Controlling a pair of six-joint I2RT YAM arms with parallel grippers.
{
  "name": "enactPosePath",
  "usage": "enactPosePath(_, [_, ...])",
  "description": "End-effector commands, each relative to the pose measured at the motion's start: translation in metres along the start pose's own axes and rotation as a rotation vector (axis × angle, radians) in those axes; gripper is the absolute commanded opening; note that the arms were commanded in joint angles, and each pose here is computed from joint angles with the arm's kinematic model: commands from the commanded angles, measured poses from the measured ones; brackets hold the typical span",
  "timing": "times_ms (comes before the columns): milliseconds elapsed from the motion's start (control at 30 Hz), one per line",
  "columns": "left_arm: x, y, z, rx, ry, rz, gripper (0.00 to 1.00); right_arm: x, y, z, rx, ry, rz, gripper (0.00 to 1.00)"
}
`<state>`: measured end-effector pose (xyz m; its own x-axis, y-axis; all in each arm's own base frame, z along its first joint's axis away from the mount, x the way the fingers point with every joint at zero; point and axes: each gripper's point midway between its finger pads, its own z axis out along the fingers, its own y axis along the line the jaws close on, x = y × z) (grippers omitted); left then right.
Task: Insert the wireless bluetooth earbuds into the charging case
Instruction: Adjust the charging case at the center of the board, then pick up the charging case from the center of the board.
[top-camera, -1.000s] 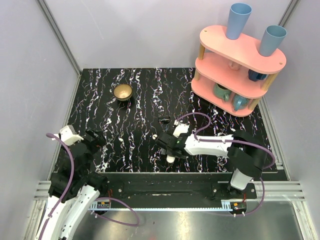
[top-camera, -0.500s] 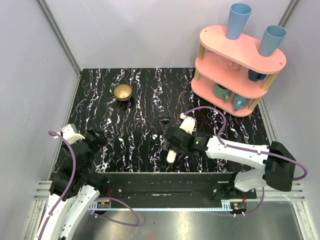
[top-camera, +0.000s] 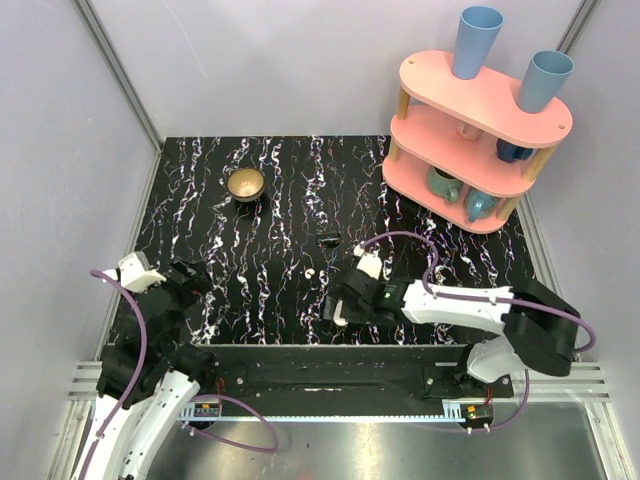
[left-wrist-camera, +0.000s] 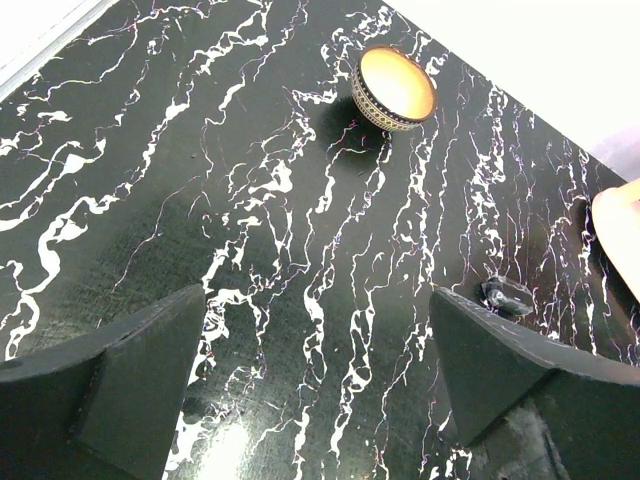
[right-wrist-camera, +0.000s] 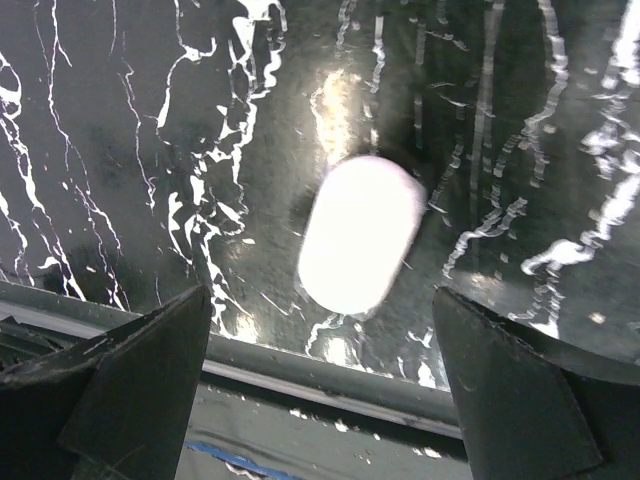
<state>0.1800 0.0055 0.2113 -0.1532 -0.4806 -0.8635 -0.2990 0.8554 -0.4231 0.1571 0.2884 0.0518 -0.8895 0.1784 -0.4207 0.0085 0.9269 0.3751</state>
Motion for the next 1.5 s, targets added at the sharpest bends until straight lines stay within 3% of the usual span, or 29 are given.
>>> enactPosePath(0, [-0.005, -0.006, 0.001, 0.030, -0.024, -0.002, 0.99, 0.005, 0.040, 0.011, -0.109, 0.071, -0.022, 0.98])
enactPosePath(500, [-0.005, -0.007, 0.002, 0.030, -0.019, 0.005, 0.99, 0.020, 0.087, 0.024, -0.249, 0.188, -0.120, 0.92])
enactPosePath(600, [-0.005, -0.007, 0.002, 0.032, -0.022, 0.003, 0.99, 0.018, 0.102, 0.006, -0.359, 0.182, -0.294, 0.89])
enactPosePath(733, [-0.004, -0.011, 0.003, 0.052, -0.019, 0.014, 0.99, -0.003, 0.101, -0.037, -0.468, 0.066, -0.602, 0.90])
enactPosePath(800, [-0.004, -0.015, 0.003, 0.074, -0.015, 0.025, 0.99, -0.014, 0.085, -0.046, -0.425, 0.014, -0.710, 0.94])
enactPosePath(833, [-0.002, -0.016, 0.003, 0.083, -0.011, 0.028, 0.99, -0.036, 0.077, -0.053, -0.375, -0.095, -0.799, 0.96])
enactPosePath(900, [-0.001, -0.019, 0.005, 0.094, -0.008, 0.032, 0.99, -0.047, 0.054, -0.051, -0.304, -0.169, -0.911, 1.00])
enactPosePath(933, [0.001, -0.021, 0.005, 0.107, 0.000, 0.039, 0.99, -0.063, 0.046, -0.057, -0.267, -0.262, -1.026, 1.00])
enactPosePath(1033, [0.004, -0.027, 0.007, 0.143, 0.005, 0.057, 0.99, -0.071, 0.028, -0.047, -0.252, -0.344, -1.257, 1.00])
enactPosePath(1100, [0.005, -0.030, 0.008, 0.157, 0.006, 0.065, 0.99, -0.074, 0.022, -0.042, -0.260, -0.329, -1.283, 1.00])
enactPosePath(1467, [0.015, -0.039, 0.012, 0.189, 0.056, 0.105, 0.99, -0.050, 0.024, -0.026, -0.705, -0.111, -1.343, 0.99])
